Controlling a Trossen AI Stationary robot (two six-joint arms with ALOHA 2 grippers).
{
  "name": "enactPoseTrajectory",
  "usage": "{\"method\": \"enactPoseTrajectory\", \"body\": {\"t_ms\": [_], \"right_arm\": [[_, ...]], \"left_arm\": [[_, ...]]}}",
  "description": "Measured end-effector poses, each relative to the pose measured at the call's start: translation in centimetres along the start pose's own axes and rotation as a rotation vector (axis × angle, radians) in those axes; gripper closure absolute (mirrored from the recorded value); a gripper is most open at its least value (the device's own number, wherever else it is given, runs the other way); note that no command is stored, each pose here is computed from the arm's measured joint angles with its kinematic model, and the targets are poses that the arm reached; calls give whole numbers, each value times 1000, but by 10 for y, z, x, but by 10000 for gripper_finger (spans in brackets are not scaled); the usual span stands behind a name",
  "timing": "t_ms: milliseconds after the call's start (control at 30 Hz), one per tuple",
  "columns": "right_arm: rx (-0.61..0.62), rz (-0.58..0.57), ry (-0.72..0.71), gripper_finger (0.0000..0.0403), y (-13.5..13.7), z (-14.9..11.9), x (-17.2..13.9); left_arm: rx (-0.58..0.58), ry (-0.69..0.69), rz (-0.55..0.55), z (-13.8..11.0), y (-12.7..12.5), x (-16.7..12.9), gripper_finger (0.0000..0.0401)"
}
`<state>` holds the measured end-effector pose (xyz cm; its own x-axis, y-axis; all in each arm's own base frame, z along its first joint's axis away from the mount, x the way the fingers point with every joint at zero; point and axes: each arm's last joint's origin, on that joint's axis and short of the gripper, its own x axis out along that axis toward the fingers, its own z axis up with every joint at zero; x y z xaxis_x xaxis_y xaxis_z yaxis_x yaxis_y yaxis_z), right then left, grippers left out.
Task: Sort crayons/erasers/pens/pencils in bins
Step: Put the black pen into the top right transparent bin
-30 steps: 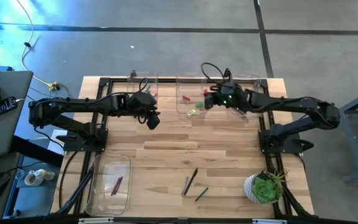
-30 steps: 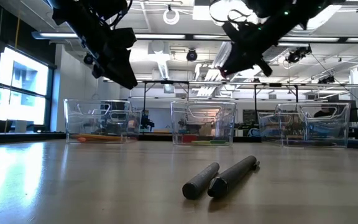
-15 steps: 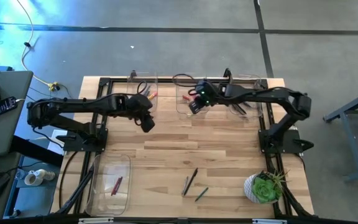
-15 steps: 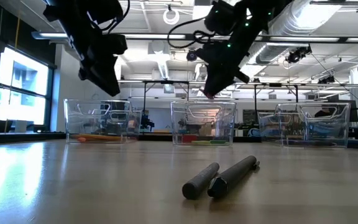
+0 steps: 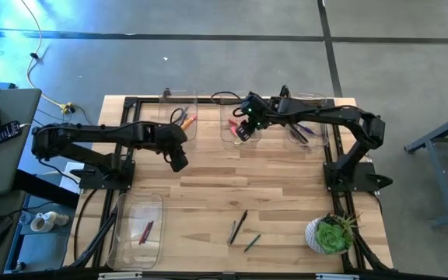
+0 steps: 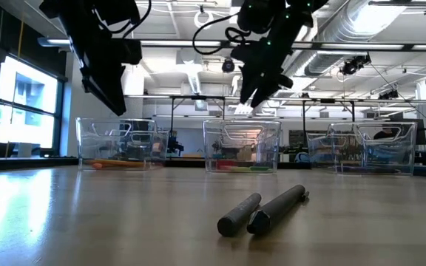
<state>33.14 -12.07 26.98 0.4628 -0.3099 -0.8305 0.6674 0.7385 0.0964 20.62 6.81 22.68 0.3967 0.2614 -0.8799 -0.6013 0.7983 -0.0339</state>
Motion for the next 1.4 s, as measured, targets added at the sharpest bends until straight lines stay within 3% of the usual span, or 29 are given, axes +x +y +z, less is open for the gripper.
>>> {"method": "enactPoseTrajectory", "body": {"t_ms": [367,767,1133,1400], "right_arm": [[-400,319,187,226,60,-33,-24],[-959,479,210,226,130,-96,-51],[-1335,548,268,226,183,-158,-21],[-1474,545,276,226,205,-190,7]], "left_arm": [[-24,10,-36,-6,-16,-2,270],[-253,13,-34,-6,-16,-2,270],[-369,31,-59,-8,-21,-3,270],[-372,36,-69,-10,-26,-4,270]]}}
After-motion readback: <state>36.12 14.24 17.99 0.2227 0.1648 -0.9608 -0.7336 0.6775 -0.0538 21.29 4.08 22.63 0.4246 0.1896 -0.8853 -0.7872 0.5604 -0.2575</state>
